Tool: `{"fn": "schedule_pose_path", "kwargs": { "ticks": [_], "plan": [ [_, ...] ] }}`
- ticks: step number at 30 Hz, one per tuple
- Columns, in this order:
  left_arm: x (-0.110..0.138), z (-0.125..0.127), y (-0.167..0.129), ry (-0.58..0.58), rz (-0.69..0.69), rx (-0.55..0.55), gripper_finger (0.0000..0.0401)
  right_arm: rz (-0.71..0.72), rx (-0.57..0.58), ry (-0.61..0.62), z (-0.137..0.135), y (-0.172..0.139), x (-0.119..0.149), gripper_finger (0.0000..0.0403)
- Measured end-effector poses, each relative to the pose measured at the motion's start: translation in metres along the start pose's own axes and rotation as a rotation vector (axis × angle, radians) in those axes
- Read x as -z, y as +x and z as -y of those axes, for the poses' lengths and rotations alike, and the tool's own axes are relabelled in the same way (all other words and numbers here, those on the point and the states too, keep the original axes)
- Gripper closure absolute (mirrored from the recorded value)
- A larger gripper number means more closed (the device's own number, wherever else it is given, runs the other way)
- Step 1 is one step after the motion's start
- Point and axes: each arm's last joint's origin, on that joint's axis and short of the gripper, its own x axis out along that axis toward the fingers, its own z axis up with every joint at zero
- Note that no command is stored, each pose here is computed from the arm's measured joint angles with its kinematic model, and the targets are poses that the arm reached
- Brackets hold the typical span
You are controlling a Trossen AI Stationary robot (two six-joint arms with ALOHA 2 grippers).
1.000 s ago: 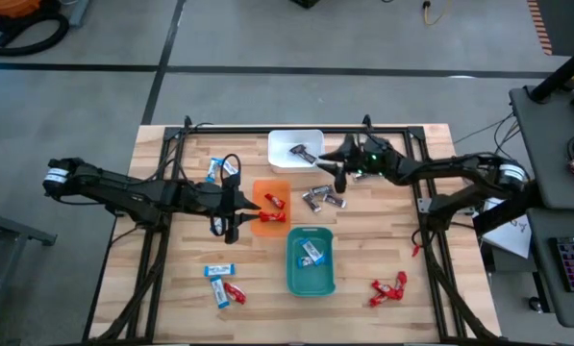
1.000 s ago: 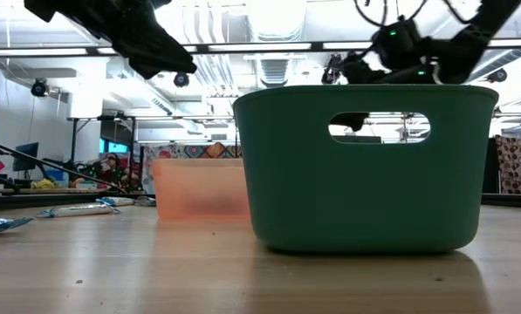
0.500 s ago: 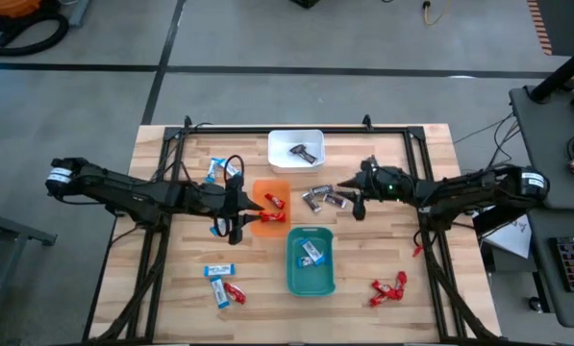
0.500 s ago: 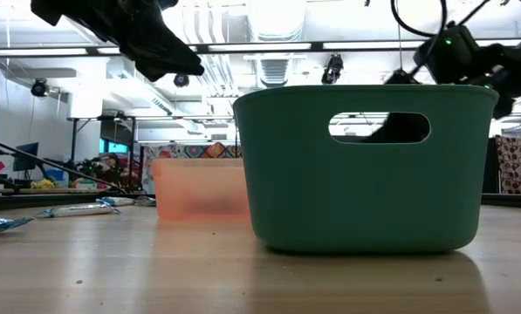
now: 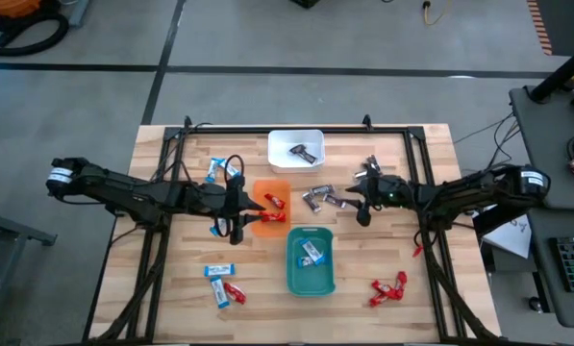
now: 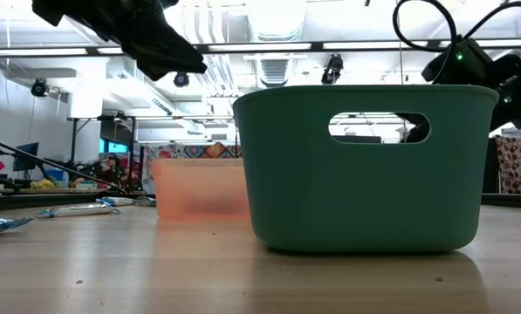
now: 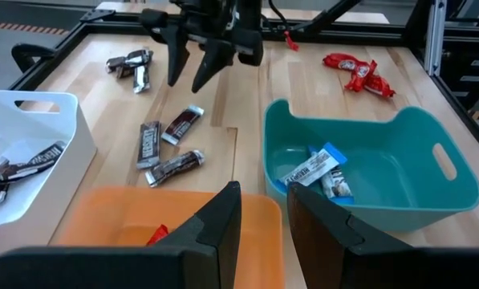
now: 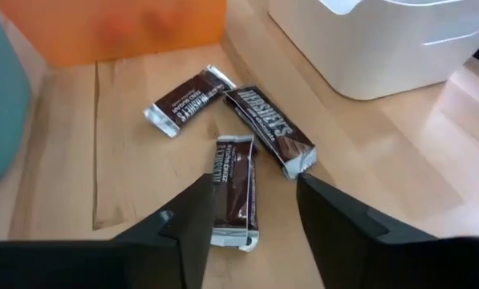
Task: Sort candy
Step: Put the brown chocolate bar into the white bin
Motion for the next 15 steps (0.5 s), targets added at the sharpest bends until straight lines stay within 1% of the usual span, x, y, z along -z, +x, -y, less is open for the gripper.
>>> {"fn": "schedule_pose_path", "kwargs": {
  "ticks": [5,8,11,15],
  "plan": [
    [-0.001,0.0,0.0,-0.002,0.013,0.001,0.0314,-0.033,0.002,0.009,0.0,0.004,0.003,0.0175],
    [-0.002,0.0,0.0,-0.003,0.017,0.002,0.0314,-0.068,0.002,0.032,0.0,0.009,0.006,0.0151],
    [-0.003,0.0,0.0,-0.003,0.026,0.003,0.0314,-0.085,0.003,0.051,0.0,0.015,0.007,0.014],
    [-0.003,0.0,0.0,0.01,0.033,0.003,0.0314,-0.107,0.0,0.049,-0.001,0.026,0.007,0.0142]
  ]
}}
